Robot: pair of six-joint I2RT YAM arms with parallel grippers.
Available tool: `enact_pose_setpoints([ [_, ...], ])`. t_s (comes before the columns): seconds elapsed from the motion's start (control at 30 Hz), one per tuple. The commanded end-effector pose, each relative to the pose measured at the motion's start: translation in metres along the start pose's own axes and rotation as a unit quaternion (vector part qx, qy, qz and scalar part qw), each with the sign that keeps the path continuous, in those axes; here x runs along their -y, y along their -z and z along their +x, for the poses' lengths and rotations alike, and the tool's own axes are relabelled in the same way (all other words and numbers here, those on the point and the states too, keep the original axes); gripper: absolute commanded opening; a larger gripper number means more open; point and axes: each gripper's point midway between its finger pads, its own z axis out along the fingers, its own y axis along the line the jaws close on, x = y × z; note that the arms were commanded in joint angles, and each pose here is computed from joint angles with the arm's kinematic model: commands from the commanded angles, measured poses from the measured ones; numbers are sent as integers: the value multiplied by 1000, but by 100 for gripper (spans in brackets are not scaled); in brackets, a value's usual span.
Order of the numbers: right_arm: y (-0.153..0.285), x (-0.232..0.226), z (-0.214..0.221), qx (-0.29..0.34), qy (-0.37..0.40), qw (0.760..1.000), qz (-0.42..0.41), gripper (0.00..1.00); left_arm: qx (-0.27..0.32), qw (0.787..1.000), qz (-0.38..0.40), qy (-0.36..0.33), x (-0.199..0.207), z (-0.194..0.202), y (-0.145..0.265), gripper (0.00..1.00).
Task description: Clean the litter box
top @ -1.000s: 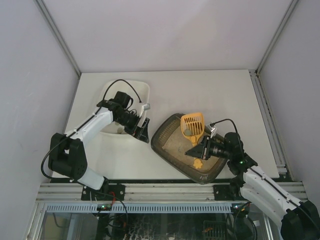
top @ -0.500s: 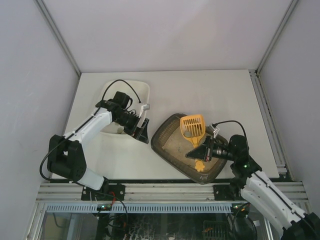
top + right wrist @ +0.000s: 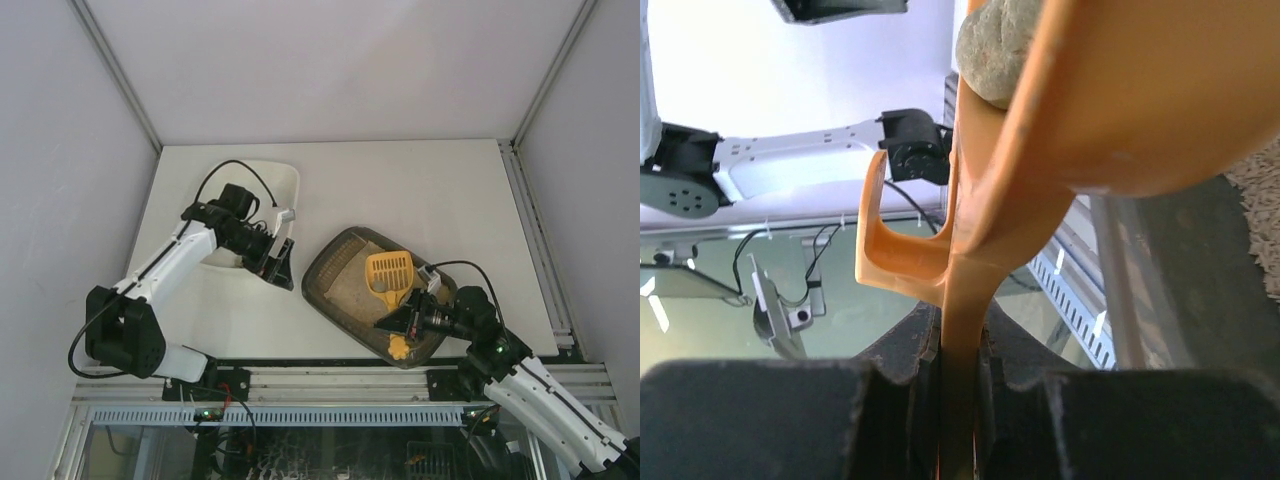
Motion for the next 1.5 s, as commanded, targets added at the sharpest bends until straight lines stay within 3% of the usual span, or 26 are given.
enact_pose_setpoints([
  [0.0, -1, 7, -9, 34, 14, 999, 13, 0, 7, 1000, -16, 0, 2, 10, 7, 100],
  [0.07, -4, 16, 1, 5, 10, 1000, 18, 0, 11, 1000, -28, -3, 0, 12, 10, 100],
  [0.17, 5, 12, -14, 44, 36, 998, 27, 0, 6, 999, -36, -7, -1, 15, 13, 100],
  [0.23, 1, 29, -6, 16, 8, 999, 28, 0, 2, 999, -34, -15, 0, 17, 15, 100],
  [0.27, 0, 20, -4, 5, 6, 1000, 10, 0, 1, 999, -33, -20, 1, 18, 16, 100],
  [0.37, 9, -8, -24, 52, 54, 997, -2, 0, -2, 999, -34, -26, 1, 20, 17, 100],
  [0.47, -2, 23, -8, 3, 1, 1000, 3, 0, -5, 999, -32, -37, 0, 21, 17, 100],
  [0.6, 8, -14, -29, 60, 56, 996, -28, 0, -19, 999, -35, -34, -2, 23, 17, 100],
  [0.67, 3, 5, -19, 26, 24, 999, -24, 0, -22, 999, -26, -41, 0, 25, 17, 100],
  [0.7, 2, -1, -17, 19, 29, 999, -38, 0, -22, 998, -22, -47, 0, 26, 16, 100],
  [0.8, 21, -60, -30, 65, 147, 984, -75, 0, -22, 998, -10, -63, 3, 28, 15, 100],
  [0.9, 11, -15, -21, 28, 112, 993, -15, 0, -18, 997, -12, -70, 1, 26, 15, 100],
  [1.0, 13, -49, -16, 22, 143, 987, -70, 0, -15, 997, -29, -72, -5, 22, 17, 100],
  [1.07, 17, -51, -24, 46, 172, 983, -45, 0, -11, 997, -34, -72, -6, 20, 19, 100],
  [1.17, 3, 1, -9, -1, 92, 996, -16, 0, -8, 996, -37, -77, -5, 18, 21, 100],
  [1.37, 12, -39, -27, 38, 129, 990, -49, 0, -11, 996, -37, -76, -6, 20, 21, 100],
  [1.47, 1, 14, -11, 8, 71, 997, -17, 0, -9, 997, -36, -75, -5, 20, 21, 100],
])
